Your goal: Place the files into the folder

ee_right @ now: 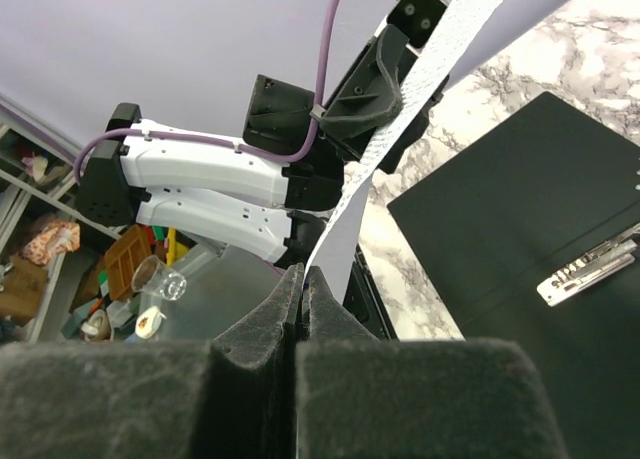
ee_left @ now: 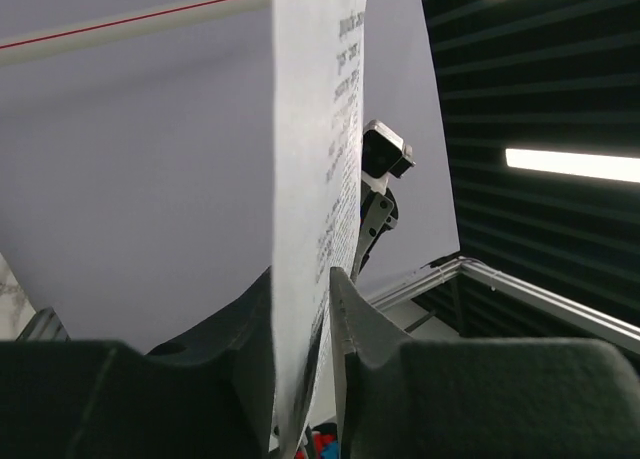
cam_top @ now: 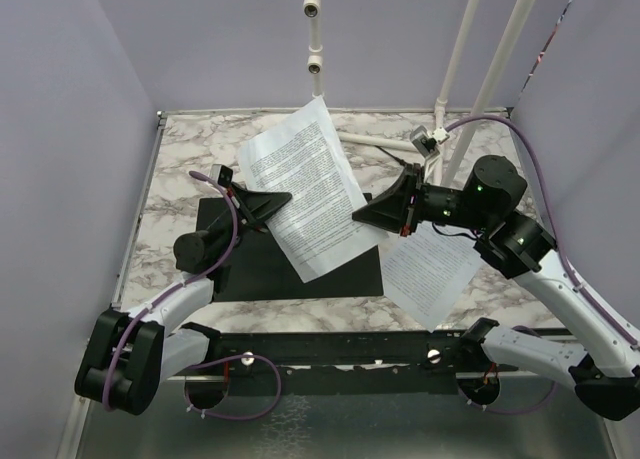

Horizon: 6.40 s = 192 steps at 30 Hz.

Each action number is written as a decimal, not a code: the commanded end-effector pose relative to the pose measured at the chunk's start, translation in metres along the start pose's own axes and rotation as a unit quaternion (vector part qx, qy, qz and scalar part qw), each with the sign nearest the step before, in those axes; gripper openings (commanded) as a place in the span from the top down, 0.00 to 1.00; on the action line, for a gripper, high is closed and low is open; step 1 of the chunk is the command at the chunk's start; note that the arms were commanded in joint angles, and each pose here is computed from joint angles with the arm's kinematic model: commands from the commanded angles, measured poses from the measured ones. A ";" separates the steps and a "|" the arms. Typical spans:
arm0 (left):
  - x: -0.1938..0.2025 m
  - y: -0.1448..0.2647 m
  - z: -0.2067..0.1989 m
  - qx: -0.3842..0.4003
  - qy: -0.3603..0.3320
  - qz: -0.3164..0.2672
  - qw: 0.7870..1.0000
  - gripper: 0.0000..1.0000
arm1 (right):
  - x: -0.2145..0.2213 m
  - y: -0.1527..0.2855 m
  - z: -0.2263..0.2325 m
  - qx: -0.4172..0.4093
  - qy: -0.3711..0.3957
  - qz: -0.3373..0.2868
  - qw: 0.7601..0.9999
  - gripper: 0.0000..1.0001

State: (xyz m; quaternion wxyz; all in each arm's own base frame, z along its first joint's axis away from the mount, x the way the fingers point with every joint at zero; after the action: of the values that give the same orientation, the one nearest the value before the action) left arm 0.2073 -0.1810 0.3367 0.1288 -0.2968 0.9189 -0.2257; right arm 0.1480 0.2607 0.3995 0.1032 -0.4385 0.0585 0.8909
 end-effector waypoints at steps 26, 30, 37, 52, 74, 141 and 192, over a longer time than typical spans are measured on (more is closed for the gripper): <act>0.040 0.003 -0.015 0.021 -0.133 0.148 0.980 1.00 | 0.019 -0.002 -0.019 0.024 -0.004 0.016 1.000 0.36; 0.045 0.006 -0.013 0.021 -0.145 0.167 0.975 1.00 | 0.020 -0.002 -0.014 0.004 -0.007 0.016 1.000 0.36; 0.051 0.011 -0.005 0.014 -0.160 0.192 0.968 1.00 | 0.026 -0.004 -0.019 0.001 -0.013 0.005 1.000 0.38; 0.048 0.012 0.010 -0.005 -0.182 0.198 0.963 1.00 | 0.041 -0.008 -0.025 -0.017 -0.039 0.018 0.999 0.98; 0.012 0.009 0.058 -0.232 -0.268 0.168 0.920 0.01 | 0.020 0.017 -0.027 0.080 -0.002 -0.019 0.997 1.00; -0.076 0.144 0.220 -0.733 -0.232 0.036 0.639 0.01 | 0.103 -0.042 -0.246 0.177 -0.342 0.033 0.922 1.00; -0.075 0.144 0.218 -0.726 -0.237 0.035 0.645 0.01 | 0.161 -0.022 -0.312 0.310 -0.282 0.106 0.902 1.00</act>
State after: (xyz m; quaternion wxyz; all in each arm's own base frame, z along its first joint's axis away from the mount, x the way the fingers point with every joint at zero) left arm 0.2765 -0.1021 0.0802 0.0853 -0.3030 0.7287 0.6083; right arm 0.2891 0.2488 0.0797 0.1432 -0.0824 0.3177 0.9337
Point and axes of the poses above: each gripper's point midway between its finger pads, its own y axis back along the fingers, its own z axis along the line the jaws close on, x = y × z, the point moved 3 cm from there along y, back along the fingers, and after that the axes turned 5 degrees about -y, right-handed, at the moved point
